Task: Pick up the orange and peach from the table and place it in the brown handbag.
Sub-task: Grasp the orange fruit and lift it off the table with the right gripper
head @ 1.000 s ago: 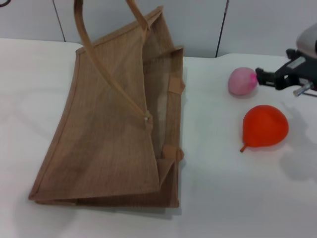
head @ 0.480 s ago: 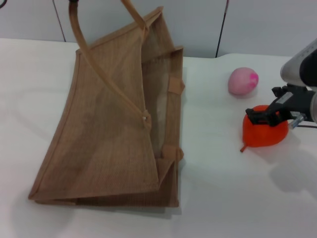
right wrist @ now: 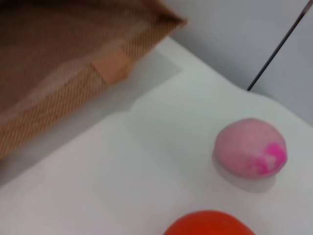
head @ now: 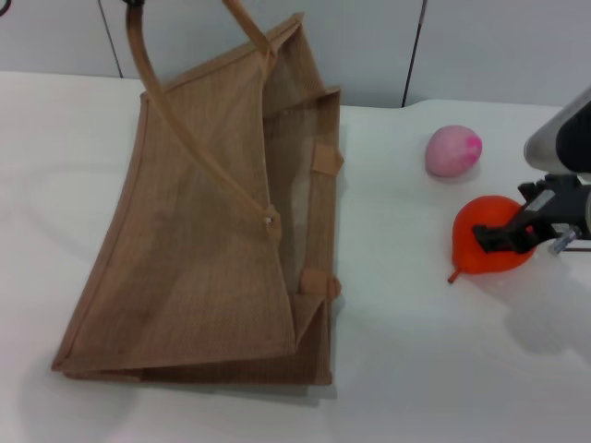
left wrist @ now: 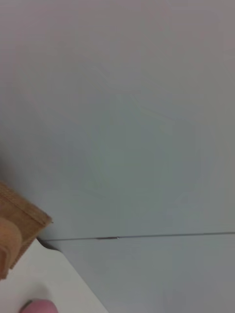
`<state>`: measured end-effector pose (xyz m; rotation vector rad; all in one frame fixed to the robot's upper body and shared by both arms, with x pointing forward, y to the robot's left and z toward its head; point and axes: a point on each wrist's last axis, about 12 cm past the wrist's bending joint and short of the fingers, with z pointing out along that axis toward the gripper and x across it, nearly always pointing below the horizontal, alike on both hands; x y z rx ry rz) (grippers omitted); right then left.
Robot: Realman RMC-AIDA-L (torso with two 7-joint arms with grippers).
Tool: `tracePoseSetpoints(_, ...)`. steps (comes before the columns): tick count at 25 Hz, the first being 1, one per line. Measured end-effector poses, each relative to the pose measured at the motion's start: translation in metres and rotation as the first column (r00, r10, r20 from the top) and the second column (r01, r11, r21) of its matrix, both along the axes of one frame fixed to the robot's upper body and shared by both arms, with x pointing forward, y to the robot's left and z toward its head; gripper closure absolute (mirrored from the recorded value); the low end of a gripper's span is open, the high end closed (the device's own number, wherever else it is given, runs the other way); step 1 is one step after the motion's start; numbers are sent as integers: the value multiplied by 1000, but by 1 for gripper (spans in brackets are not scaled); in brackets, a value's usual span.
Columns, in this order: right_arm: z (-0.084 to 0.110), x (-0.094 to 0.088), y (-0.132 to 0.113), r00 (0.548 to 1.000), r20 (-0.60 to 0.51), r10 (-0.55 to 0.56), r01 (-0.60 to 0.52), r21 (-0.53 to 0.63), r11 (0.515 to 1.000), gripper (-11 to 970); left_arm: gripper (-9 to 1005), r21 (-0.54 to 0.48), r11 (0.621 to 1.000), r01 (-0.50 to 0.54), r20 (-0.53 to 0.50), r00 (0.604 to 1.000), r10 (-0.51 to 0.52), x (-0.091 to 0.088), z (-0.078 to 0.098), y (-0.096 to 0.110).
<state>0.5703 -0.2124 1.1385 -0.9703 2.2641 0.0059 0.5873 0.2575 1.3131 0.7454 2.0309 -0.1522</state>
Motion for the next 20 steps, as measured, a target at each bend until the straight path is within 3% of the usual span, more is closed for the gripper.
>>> tracePoseSetpoints(14, -8, 8, -5, 999, -40, -14, 11, -76, 997, 95, 871, 21, 1000, -18, -4, 1000, 18, 0, -2, 3)
tracePoseSetpoints(20, -13, 8, 3, 999, -52, 5, -8, -67, 998, 91, 871, 21, 1000, -18, -5, 1000, 18, 0, -2, 3)
